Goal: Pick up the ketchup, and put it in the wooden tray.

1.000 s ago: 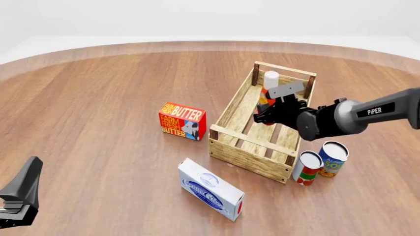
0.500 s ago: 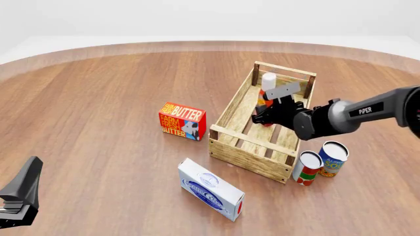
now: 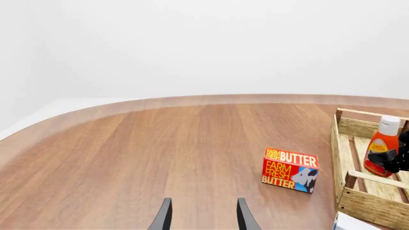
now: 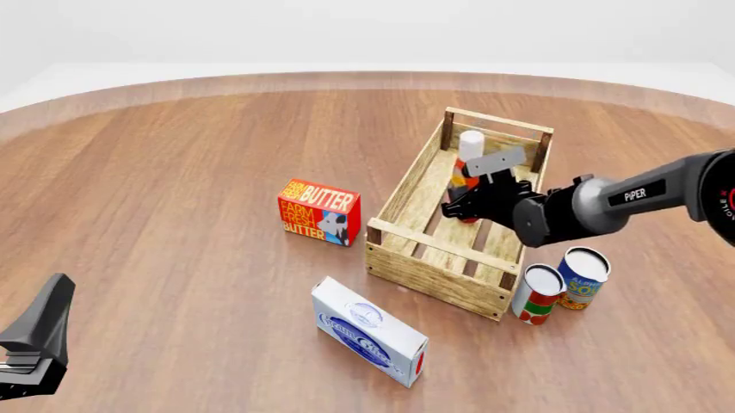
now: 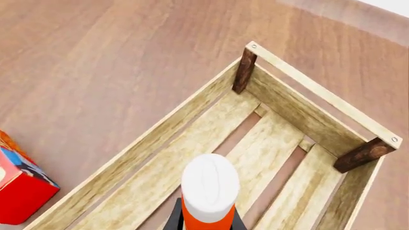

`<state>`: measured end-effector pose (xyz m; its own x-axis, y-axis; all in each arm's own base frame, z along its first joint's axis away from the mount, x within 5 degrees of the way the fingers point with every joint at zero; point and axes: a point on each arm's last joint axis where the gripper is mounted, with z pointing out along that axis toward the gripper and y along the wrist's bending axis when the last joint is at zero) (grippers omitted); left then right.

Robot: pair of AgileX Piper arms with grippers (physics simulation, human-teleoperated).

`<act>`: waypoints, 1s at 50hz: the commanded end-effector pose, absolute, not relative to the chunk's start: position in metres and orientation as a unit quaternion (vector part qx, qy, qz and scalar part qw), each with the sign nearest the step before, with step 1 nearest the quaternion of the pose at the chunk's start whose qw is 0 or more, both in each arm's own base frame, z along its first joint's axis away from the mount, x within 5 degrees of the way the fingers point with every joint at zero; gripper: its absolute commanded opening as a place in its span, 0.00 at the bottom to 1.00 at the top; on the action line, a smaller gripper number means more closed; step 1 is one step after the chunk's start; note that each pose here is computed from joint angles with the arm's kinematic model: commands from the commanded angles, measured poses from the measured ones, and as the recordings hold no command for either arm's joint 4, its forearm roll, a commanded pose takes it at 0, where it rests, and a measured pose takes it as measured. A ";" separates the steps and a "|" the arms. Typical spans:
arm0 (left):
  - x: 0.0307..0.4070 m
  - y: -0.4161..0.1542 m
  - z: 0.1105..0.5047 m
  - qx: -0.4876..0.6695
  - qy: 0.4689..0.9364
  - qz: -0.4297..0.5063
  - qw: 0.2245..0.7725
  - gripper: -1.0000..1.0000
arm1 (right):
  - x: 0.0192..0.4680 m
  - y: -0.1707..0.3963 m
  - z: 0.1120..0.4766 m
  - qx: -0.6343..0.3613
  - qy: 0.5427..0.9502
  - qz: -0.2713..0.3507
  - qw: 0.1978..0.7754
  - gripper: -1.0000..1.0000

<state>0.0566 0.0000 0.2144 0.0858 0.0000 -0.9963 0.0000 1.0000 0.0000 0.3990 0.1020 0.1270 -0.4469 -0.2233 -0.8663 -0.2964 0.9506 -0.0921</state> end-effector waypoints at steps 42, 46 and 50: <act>0.057 0.000 0.214 0.000 0.676 0.000 0.737 1.00 | 0.391 0.090 0.148 -0.145 0.842 0.029 0.518 1.00; 0.057 0.000 0.214 0.000 0.676 0.000 0.737 1.00 | 0.390 0.088 0.153 -0.146 0.840 0.026 0.522 1.00; 0.057 0.000 0.214 0.000 0.676 0.000 0.737 1.00 | 0.388 0.087 0.159 -0.148 0.838 0.024 0.525 1.00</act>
<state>0.0566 0.0000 0.2144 0.0858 0.0000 -0.9963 0.0000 1.0000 0.0000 0.3916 0.0906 0.1466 -0.4229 -0.2160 -0.8800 -0.2760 0.9557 -0.1020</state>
